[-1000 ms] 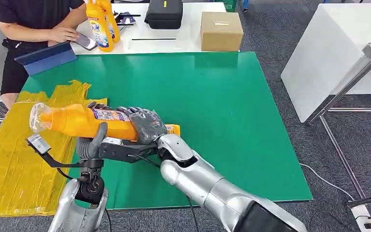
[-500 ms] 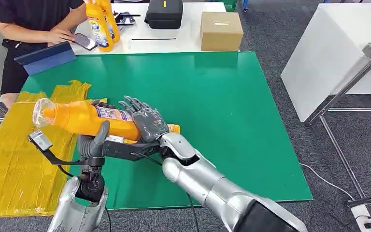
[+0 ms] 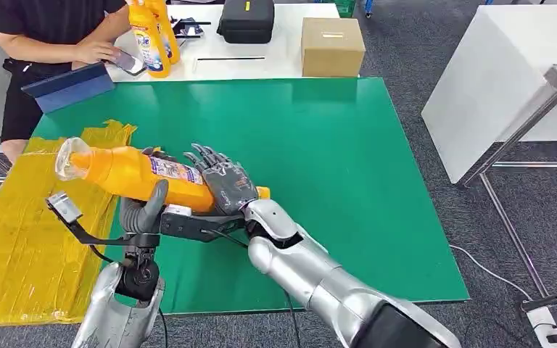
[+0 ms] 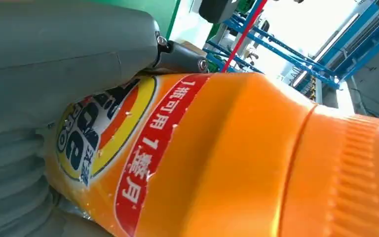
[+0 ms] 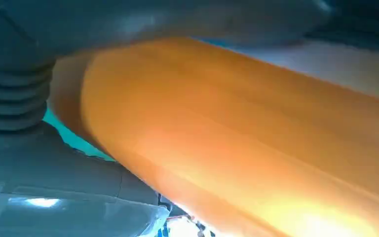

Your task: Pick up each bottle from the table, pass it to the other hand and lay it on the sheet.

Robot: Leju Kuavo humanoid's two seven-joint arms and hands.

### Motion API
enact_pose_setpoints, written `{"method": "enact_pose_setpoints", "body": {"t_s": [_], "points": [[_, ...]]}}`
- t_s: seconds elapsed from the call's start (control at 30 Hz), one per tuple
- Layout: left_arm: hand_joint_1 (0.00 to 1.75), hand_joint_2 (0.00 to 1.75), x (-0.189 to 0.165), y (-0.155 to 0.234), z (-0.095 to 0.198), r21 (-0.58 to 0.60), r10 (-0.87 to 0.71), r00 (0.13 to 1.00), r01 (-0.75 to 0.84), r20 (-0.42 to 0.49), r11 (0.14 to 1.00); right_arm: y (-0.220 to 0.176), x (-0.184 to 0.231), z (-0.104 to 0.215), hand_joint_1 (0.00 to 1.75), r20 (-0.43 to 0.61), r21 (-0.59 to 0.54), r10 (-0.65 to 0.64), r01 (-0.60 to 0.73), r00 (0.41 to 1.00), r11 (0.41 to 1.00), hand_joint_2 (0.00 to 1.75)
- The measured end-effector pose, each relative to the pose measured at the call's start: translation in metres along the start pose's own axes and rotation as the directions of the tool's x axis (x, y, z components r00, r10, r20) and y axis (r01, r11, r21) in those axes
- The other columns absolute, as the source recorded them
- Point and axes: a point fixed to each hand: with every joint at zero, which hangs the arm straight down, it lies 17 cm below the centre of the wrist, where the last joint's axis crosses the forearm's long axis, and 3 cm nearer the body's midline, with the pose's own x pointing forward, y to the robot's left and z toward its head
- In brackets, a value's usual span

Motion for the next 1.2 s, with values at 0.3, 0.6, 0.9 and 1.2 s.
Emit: {"method": "enact_pose_setpoints", "body": {"t_s": [0.3,0.6,0.9,1.2], "points": [[1.75,1.75,0.005,-0.006,-0.004,-0.020,0.023,0.999,-0.023,0.025,1.000,-0.043,0.012,0.018,0.00,0.037,-0.138,-0.032,0.037,0.999,0.990,0.00],[1.75,1.75,0.006,-0.006,-0.006,-0.021,0.027,0.999,-0.026,0.033,0.999,-0.097,0.026,0.041,0.00,0.103,-0.271,-0.054,0.080,0.993,0.959,0.00],[1.75,1.75,0.008,-0.004,-0.005,-0.020,0.028,0.999,-0.027,0.045,0.999,-0.126,0.026,0.061,0.00,0.125,-0.343,-0.037,0.078,0.992,0.936,0.00],[1.75,1.75,0.018,0.021,-0.002,0.013,0.065,0.996,-0.066,0.065,0.998,-0.148,0.027,0.078,0.00,0.131,-0.414,0.032,0.025,0.991,0.910,0.00]]}}
